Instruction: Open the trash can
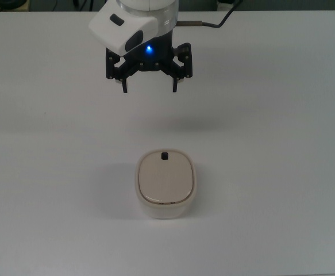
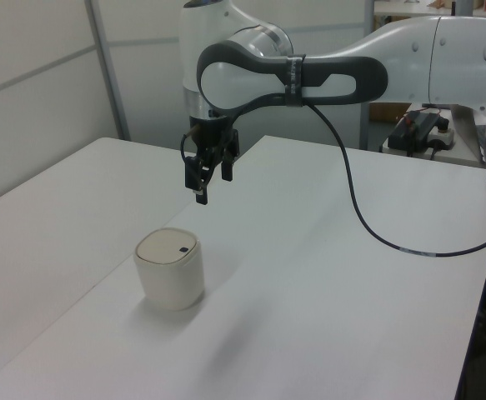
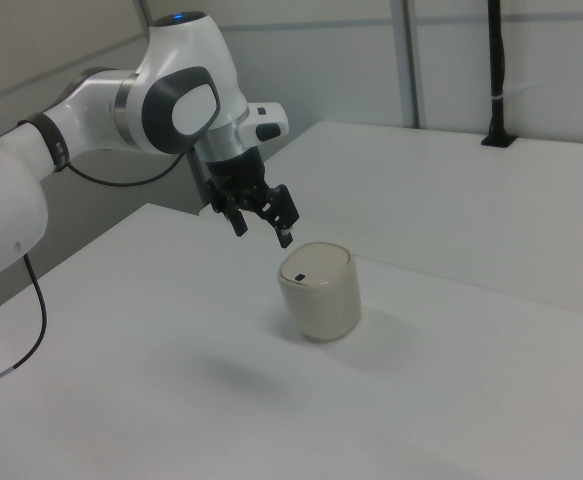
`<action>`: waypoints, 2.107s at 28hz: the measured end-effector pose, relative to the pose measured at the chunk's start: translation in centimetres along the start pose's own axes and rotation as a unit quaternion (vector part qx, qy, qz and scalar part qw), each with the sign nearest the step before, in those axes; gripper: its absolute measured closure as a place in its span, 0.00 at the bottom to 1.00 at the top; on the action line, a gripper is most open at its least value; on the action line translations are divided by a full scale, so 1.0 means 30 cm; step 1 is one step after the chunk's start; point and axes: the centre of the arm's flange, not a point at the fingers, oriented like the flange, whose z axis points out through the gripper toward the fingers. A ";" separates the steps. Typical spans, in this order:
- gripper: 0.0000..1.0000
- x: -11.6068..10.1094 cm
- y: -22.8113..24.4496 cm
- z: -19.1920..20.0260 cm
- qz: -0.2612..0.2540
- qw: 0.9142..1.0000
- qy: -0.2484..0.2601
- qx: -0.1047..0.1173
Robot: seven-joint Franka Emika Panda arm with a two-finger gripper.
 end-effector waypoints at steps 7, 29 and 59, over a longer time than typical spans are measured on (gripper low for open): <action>0.00 0.000 0.001 0.000 0.004 1.000 0.000 0.000; 0.37 0.022 -0.010 0.081 0.020 1.000 -0.010 -0.001; 0.99 0.162 -0.145 0.341 0.040 0.998 0.058 0.002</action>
